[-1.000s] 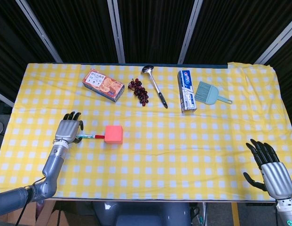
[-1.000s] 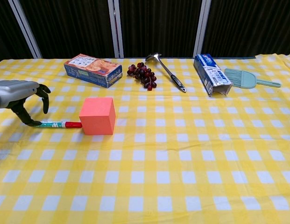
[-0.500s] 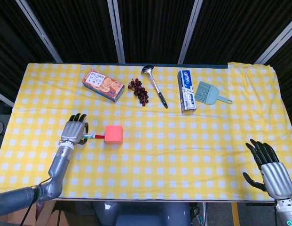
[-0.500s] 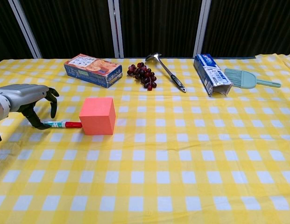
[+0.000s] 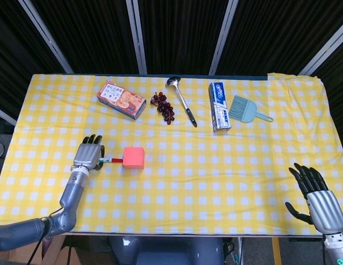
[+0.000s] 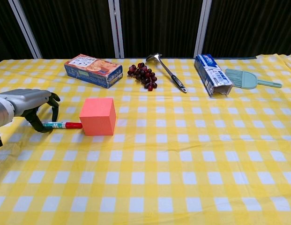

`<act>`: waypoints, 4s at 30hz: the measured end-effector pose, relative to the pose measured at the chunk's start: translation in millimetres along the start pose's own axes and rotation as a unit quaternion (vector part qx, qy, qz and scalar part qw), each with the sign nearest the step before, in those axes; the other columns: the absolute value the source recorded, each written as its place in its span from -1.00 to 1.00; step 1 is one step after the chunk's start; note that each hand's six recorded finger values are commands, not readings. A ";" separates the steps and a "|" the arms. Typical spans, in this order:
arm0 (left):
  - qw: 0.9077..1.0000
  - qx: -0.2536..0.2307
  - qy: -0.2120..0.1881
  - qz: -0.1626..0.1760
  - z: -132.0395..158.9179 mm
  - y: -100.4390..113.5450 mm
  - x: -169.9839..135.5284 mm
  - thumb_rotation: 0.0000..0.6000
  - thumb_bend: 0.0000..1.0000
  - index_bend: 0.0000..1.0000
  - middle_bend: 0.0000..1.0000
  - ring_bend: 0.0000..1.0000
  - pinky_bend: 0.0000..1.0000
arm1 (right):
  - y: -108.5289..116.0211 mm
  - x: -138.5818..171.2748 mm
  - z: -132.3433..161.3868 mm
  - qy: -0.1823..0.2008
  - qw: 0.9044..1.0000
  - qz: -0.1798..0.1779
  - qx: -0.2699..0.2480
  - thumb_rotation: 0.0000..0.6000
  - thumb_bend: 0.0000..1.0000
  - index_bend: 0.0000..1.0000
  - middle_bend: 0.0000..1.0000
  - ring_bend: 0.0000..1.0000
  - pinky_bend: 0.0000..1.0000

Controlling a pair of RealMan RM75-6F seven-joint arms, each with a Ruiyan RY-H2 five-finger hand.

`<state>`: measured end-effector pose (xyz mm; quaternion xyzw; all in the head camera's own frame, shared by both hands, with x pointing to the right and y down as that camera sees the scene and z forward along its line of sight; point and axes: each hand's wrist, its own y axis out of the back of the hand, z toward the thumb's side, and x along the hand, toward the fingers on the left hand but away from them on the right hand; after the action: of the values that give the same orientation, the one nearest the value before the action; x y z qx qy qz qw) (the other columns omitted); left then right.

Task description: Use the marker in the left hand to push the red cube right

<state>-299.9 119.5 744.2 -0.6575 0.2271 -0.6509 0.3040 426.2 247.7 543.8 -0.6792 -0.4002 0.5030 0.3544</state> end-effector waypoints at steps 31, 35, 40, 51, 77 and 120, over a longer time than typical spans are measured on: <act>1.000 -0.026 0.007 0.006 -0.7 13.6 -6.0 1.00 -0.08 0.15 -0.85 -1.00 -0.82 | 1.6 0.5 0.2 0.000 1.000 -0.005 -0.007 1.00 -0.32 -1.00 -1.00 -1.00 -0.88; 1.000 -0.025 -0.001 0.004 9.9 11.4 -4.5 1.00 -0.08 0.15 -0.85 -1.00 -0.82 | 2.0 0.3 0.0 -0.001 1.000 -0.005 -0.008 1.00 -0.32 -1.00 -1.00 -1.00 -0.88; 1.000 -0.027 -0.008 0.006 21.6 12.9 -2.1 1.00 -0.08 0.15 -0.85 -1.00 -0.82 | 2.4 0.5 -0.2 0.000 1.000 -0.005 -0.009 1.00 -0.32 -1.00 -1.00 -1.00 -0.88; 0.999 -0.031 -0.015 0.008 37.7 17.9 1.3 1.00 -0.08 0.15 -0.85 -1.00 -0.82 | 3.3 0.7 0.0 0.001 1.000 -0.007 -0.010 1.00 -0.32 -1.00 -1.00 -1.00 -0.88; 0.999 -0.035 -0.036 -0.001 75.8 19.9 4.3 1.00 -0.08 0.14 -0.85 -1.00 -0.82 | 3.4 0.9 0.5 0.003 1.000 -0.008 -0.010 1.00 -0.32 -1.00 -1.00 -1.00 -0.88; 0.998 -0.039 -0.041 -0.002 112.0 22.9 6.4 1.00 -0.08 0.14 -0.83 -1.00 -0.82 | 7.0 2.7 0.2 0.004 1.000 -0.012 -0.021 1.00 -0.32 -1.00 -1.00 -1.00 -0.88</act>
<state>-186.1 110.4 736.4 -0.6953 0.2384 -0.6149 0.2857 427.8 247.1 536.5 -0.6834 -0.4177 0.4873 0.3479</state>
